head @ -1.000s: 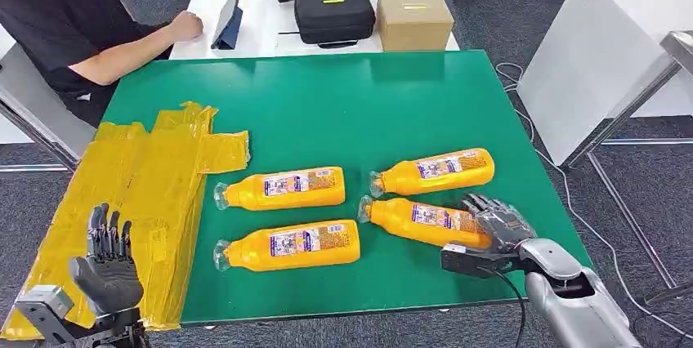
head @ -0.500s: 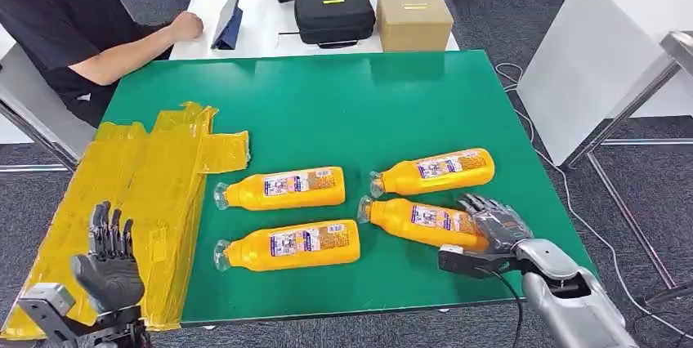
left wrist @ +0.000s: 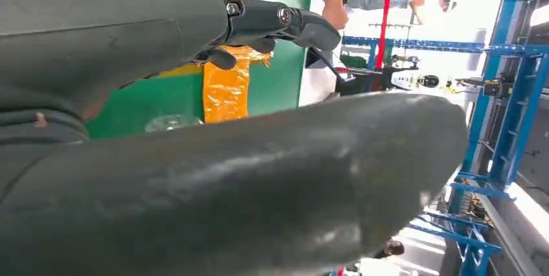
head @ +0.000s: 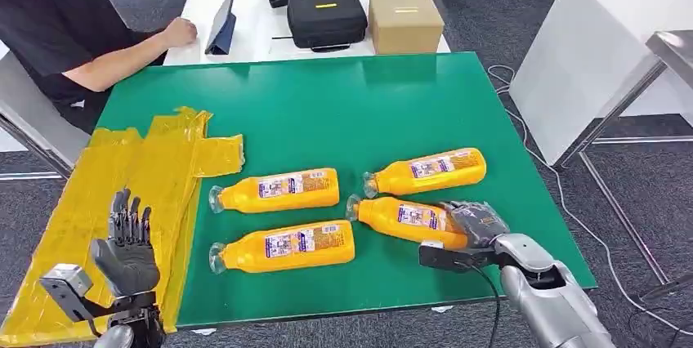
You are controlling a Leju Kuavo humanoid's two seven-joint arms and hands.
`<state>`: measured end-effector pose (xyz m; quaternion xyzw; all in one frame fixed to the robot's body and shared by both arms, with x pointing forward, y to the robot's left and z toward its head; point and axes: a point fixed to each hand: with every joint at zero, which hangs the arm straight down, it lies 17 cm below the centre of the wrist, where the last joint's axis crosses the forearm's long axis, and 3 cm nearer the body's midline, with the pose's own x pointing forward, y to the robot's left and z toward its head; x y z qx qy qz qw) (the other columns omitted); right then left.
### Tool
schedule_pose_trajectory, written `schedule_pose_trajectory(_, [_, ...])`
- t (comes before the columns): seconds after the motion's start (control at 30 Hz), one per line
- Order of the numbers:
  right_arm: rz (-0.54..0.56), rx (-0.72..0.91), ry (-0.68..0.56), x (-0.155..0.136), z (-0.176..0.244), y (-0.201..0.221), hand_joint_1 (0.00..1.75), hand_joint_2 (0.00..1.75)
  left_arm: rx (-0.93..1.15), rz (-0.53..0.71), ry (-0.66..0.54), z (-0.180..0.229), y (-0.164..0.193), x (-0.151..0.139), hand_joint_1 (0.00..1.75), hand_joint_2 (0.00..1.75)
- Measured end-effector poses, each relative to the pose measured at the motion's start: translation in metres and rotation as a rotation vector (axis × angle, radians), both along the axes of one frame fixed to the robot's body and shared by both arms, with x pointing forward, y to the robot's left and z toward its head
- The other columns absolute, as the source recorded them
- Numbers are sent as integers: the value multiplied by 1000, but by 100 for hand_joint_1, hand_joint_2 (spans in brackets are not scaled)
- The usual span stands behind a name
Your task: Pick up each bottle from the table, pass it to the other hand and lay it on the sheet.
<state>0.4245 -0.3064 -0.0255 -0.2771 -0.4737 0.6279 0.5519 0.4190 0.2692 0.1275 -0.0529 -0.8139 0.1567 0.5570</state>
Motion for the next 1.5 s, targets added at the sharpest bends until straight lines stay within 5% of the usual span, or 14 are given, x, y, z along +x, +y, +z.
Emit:
schedule_pose_trajectory(0.63, [-11,10,14,11,-10,27,175,175,-18,2,-26,10,-3,11,0,0])
schedule_pose_trajectory(1.1, [-9,125,-11,-24,15,55,175,175,-10,10,3,-2,1,3,0,0])
schedule_pose_trajectory(1.3, [52,366,-69,-52,65,79,175,175,-15,7,14,-7,3,-4,0,0])
schedule_pose_trajectory(1.5, [56,475,-203,-82,139,45,175,175,-20,11,14,-7,13,-10,0,0])
